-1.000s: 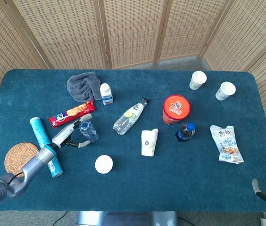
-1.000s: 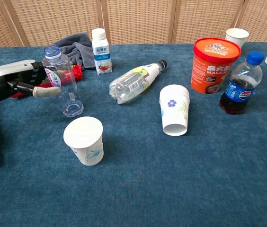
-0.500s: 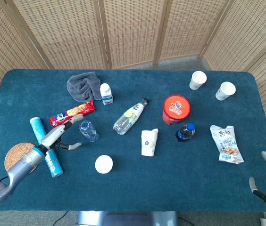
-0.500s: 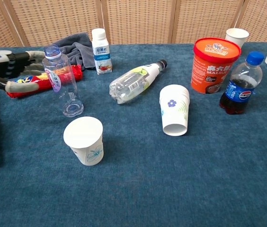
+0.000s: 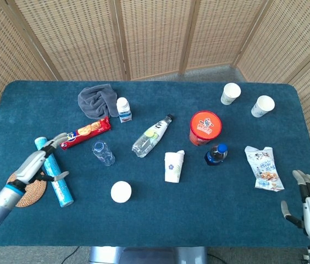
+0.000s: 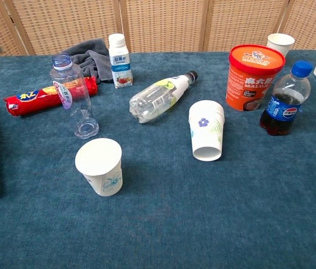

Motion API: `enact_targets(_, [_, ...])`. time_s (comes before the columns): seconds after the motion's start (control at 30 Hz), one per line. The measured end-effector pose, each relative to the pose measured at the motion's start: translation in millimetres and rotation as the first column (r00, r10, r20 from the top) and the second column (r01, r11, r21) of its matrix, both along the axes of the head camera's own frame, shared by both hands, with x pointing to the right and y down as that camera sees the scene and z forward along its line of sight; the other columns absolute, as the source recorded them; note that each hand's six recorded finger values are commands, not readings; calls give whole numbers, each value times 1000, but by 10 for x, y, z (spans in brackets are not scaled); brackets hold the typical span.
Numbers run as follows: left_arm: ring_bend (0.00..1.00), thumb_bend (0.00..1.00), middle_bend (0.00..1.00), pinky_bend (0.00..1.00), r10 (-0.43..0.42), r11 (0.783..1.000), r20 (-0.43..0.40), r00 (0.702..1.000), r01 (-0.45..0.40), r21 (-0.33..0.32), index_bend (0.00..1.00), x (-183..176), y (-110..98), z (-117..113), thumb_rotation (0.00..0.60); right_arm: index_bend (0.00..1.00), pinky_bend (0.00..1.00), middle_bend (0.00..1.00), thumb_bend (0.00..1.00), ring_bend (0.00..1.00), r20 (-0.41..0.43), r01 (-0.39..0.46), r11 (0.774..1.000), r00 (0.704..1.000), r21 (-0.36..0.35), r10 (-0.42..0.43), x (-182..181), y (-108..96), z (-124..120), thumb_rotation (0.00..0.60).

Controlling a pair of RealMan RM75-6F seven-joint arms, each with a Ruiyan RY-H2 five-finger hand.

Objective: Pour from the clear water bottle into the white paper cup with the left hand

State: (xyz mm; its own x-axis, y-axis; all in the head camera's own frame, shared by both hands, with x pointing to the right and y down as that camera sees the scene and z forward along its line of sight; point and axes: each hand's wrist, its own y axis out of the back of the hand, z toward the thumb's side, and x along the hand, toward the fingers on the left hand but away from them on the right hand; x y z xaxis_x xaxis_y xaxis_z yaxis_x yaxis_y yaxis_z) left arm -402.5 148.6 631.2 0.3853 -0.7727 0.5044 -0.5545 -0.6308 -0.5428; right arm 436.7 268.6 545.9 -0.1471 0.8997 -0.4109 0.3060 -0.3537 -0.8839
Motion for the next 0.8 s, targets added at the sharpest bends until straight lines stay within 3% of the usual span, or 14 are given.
enact_targets(0.2, [0, 366, 0, 14, -61, 995, 110, 992, 52, 87, 50, -267, 149, -217, 586, 0, 0, 38, 448, 0, -31, 44, 999, 999, -24, -45, -90, -115, 74, 600])
enact_targets(0.37, [0, 373, 0, 39, -87, 992, 225, 970, 64, 106, 66, -443, 296, -402, 582, 0, 0, 38, 449, 0, -62, 75, 996, 995, -37, -78, -135, -187, 103, 600])
enact_targets(0.57, [0, 375, 10, 60, -99, 993, 391, 915, 65, 100, 76, -624, 450, -659, 577, 0, 0, 33, 454, 0, -118, 106, 993, 987, -44, -111, -141, -248, 117, 600])
enact_targets(0.8, [0, 376, 18, 62, -100, 995, 560, 822, 89, 46, 79, -861, 664, -916, 575, 0, 0, 29, 457, 0, -213, 118, 993, 970, -23, -120, -23, -286, 77, 600])
